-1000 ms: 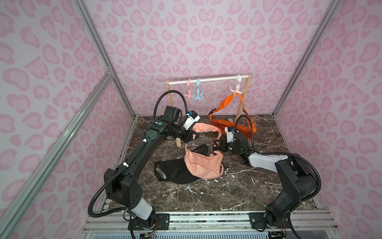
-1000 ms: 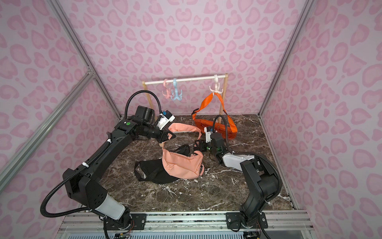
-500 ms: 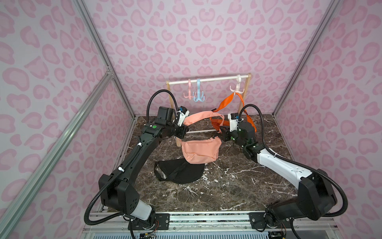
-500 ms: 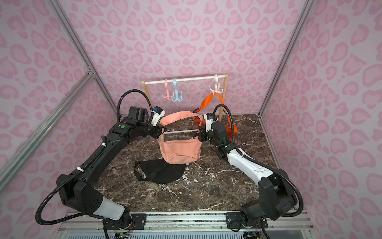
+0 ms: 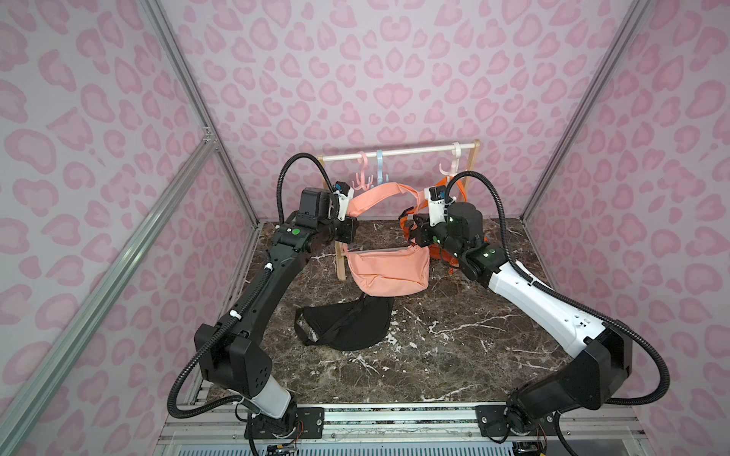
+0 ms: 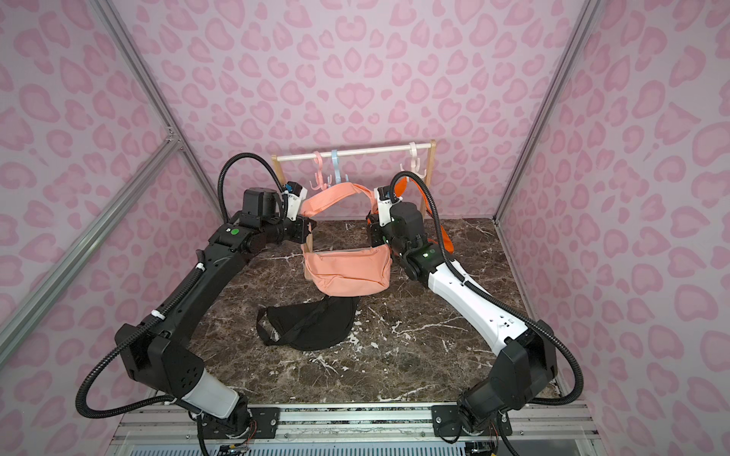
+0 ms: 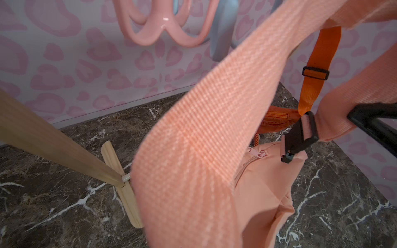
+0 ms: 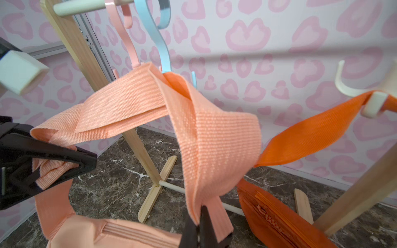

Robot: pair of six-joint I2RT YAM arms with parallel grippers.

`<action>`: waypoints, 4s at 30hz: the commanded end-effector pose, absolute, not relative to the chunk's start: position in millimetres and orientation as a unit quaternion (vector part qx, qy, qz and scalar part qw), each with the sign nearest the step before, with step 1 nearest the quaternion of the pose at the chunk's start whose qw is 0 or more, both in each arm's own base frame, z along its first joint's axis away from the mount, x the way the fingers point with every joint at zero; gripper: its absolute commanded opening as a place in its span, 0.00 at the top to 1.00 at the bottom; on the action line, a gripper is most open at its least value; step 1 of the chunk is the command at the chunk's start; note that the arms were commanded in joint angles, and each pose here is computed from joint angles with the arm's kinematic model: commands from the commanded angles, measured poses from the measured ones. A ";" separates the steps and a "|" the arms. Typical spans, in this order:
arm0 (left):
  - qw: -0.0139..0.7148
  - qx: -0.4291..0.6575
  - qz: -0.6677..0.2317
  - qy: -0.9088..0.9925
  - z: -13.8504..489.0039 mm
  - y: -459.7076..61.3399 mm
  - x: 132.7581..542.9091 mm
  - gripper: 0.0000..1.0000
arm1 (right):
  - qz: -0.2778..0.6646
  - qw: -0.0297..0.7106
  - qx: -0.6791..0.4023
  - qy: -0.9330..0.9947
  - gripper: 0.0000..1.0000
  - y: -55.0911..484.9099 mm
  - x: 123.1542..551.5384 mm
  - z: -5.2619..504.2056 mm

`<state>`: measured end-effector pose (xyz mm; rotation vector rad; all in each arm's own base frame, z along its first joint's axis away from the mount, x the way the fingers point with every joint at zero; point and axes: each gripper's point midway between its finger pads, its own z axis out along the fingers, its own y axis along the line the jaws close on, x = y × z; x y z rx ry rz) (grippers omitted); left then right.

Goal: Hang the bag on a hook
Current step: Hang the bag on the hook, then pick up the bag from the center of the board.

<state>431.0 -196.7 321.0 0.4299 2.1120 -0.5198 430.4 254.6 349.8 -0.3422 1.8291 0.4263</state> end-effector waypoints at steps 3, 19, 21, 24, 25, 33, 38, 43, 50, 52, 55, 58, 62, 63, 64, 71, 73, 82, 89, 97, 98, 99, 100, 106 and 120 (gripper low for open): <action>0.477 0.172 -0.229 0.831 346.0 -203.8 440.0 0.96 | 0.155 0.600 -0.152 0.770 1.00 252.6 444.3 372.8; 0.486 0.119 -0.196 0.843 336.3 -196.0 475.9 0.97 | 0.159 0.579 -0.148 0.786 1.00 248.7 512.9 333.4; 0.486 0.117 -0.193 0.844 333.9 -195.4 477.9 0.97 | 0.161 0.573 -0.147 0.790 1.00 249.7 517.4 324.5; 0.478 0.120 -0.190 0.849 327.3 -196.1 477.5 0.97 | 0.164 0.562 -0.147 0.797 1.00 251.1 519.5 310.8; 0.476 0.120 -0.190 0.850 325.7 -195.9 477.3 0.97 | 0.165 0.559 -0.148 0.799 1.00 251.9 518.9 306.7; 0.451 0.112 -0.183 0.867 294.4 -193.6 474.4 0.89 | 0.175 0.526 -0.142 0.820 0.87 249.5 511.8 270.5; 0.465 0.104 -0.186 0.859 290.0 -189.0 465.1 0.41 | 0.185 0.517 -0.138 0.824 0.42 244.2 494.2 273.7; 0.499 0.093 -0.174 0.844 301.6 -174.6 448.9 0.27 | 0.192 0.487 -0.133 0.842 0.30 236.9 447.6 264.8; 0.526 0.064 -0.168 0.831 311.0 -153.5 424.2 0.02 | 0.176 0.398 -0.237 0.869 0.30 283.0 335.8 199.9; 0.542 0.042 -0.162 0.824 317.1 -140.8 418.1 0.02 | 0.191 0.372 -0.267 0.868 0.31 304.6 310.3 182.5; 0.567 -0.017 -0.162 0.808 327.1 -108.2 406.2 0.02 | 0.214 0.331 -0.319 0.862 0.32 336.2 283.2 158.1; 0.588 -0.078 -0.173 0.786 332.6 -72.6 390.0 0.03 | 0.190 0.298 -0.380 0.855 0.32 359.0 272.8 134.9; 0.609 -0.127 -0.170 0.764 338.6 -38.8 366.4 0.03 | 0.119 0.255 -0.460 0.842 0.33 377.6 266.3 99.4; 0.611 -0.138 -0.166 0.761 338.5 -31.2 361.5 0.03 | 0.105 0.252 -0.473 0.838 0.33 380.4 266.3 91.2; 0.614 -0.146 -0.163 0.758 338.4 -25.3 357.1 0.03 | 0.096 0.250 -0.482 0.834 0.32 382.8 266.2 85.9; 0.615 -0.185 -0.146 0.753 327.3 -0.8 336.2 0.03 | 0.061 0.244 -0.514 0.820 0.31 402.8 282.6 58.9; 0.612 -0.195 -0.143 0.753 322.7 4.1 333.5 0.03 | 0.054 0.255 -0.514 0.817 0.31 413.3 294.0 58.8; 0.616 -0.214 -0.133 0.746 326.1 19.1 324.8 0.03 | 0.033 0.238 -0.539 0.807 0.33 428.4 309.7 33.1; 0.617 -0.217 -0.133 0.744 326.6 22.1 322.7 0.03 | 0.036 0.218 -0.548 0.807 0.44 427.6 306.7 19.4; 0.615 -0.221 -0.129 0.746 323.5 24.4 323.6 0.03 | 0.070 0.237 -0.533 0.809 1.00 433.2 314.2 47.1; 0.614 -0.222 -0.129 0.746 322.4 24.7 324.0 0.03 | 0.070 0.244 -0.531 0.808 1.00 432.1 315.2 56.0; 0.614 -0.222 -0.130 0.746 322.5 24.6 324.3 0.03 | 0.071 0.252 -0.529 0.807 1.00 430.7 316.1 66.7; 0.614 -0.220 -0.133 0.746 322.2 23.4 324.8 0.03 | 0.072 0.258 -0.529 0.805 1.00 429.0 316.3 75.5; 0.601 -0.154 -0.184 0.763 323.1 -3.8 338.6 0.04 | 0.151 0.305 -0.502 0.795 1.00 419.1 308.5 159.4; 0.419 0.022 -0.313 0.852 247.5 -101.7 325.9 0.02 | 0.218 0.357 -0.441 0.794 1.00 374.0 309.9 249.5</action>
